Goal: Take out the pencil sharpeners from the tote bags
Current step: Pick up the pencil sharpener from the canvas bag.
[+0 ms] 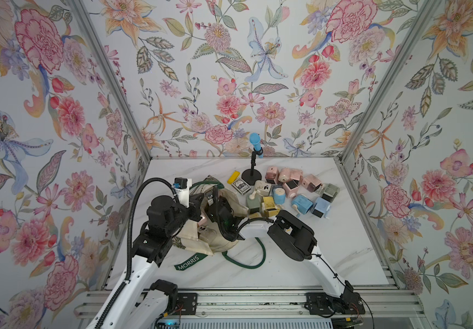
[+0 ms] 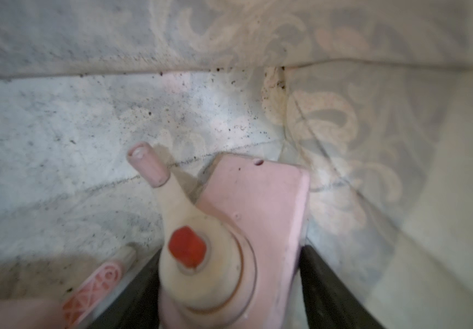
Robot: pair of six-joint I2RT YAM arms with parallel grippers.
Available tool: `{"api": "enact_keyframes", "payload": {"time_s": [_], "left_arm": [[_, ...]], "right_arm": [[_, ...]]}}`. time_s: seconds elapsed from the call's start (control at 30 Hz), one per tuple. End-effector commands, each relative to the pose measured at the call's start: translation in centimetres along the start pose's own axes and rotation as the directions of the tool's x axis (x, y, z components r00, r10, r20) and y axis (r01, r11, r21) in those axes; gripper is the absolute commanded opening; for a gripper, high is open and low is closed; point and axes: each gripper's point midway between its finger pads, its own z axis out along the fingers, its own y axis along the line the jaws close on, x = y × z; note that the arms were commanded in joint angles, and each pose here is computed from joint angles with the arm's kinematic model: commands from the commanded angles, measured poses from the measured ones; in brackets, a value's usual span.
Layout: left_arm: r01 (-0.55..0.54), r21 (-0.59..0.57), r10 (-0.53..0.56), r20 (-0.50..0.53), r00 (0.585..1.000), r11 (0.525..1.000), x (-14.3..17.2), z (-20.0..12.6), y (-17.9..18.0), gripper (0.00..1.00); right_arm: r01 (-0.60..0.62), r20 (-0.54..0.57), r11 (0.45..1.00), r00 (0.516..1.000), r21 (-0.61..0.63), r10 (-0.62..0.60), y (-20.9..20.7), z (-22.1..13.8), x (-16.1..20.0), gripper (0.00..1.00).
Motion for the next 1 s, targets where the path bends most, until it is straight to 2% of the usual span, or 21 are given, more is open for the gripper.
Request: {"api": "enact_keyframes", "payload": {"time_s": [0.0,0.17,0.23,0.33,0.7,0.97], "left_arm": [[-0.022,0.069,0.017,0.08,0.997,0.997,-2.1,-0.6,-1.6,0.0],[-0.022,0.067,0.017,0.082,0.996,0.998,-2.2,-0.7,-1.6,0.0],[-0.022,0.065,0.016,0.081,0.997,0.998,-2.1,-0.6,-1.5,0.0],[-0.024,0.065,0.019,0.081,0.997,0.998,-2.1,-0.7,-1.5,0.0],[-0.024,0.064,0.019,0.08,0.997,0.998,-2.1,-0.6,-1.5,0.0],[-0.023,0.063,0.018,0.077,0.997,0.998,-2.0,-0.5,-1.5,0.0]], "right_arm": [[-0.078,-0.003,0.997,0.997,-0.013,0.078,-2.4,-0.5,0.2,0.64],[-0.235,-0.01,0.967,0.972,-0.098,0.236,-4.0,-1.5,0.4,0.6],[-0.3,-0.016,0.94,0.953,-0.162,0.301,-4.1,-1.6,0.6,0.59],[-0.362,-0.051,0.912,0.932,-0.193,0.359,-4.5,-1.1,1.3,0.57],[-0.297,-0.092,0.941,0.954,-0.166,0.285,-4.1,0.9,2.6,0.67],[-0.223,-0.093,0.965,0.973,-0.14,0.212,-3.7,1.7,2.2,0.73]]}}
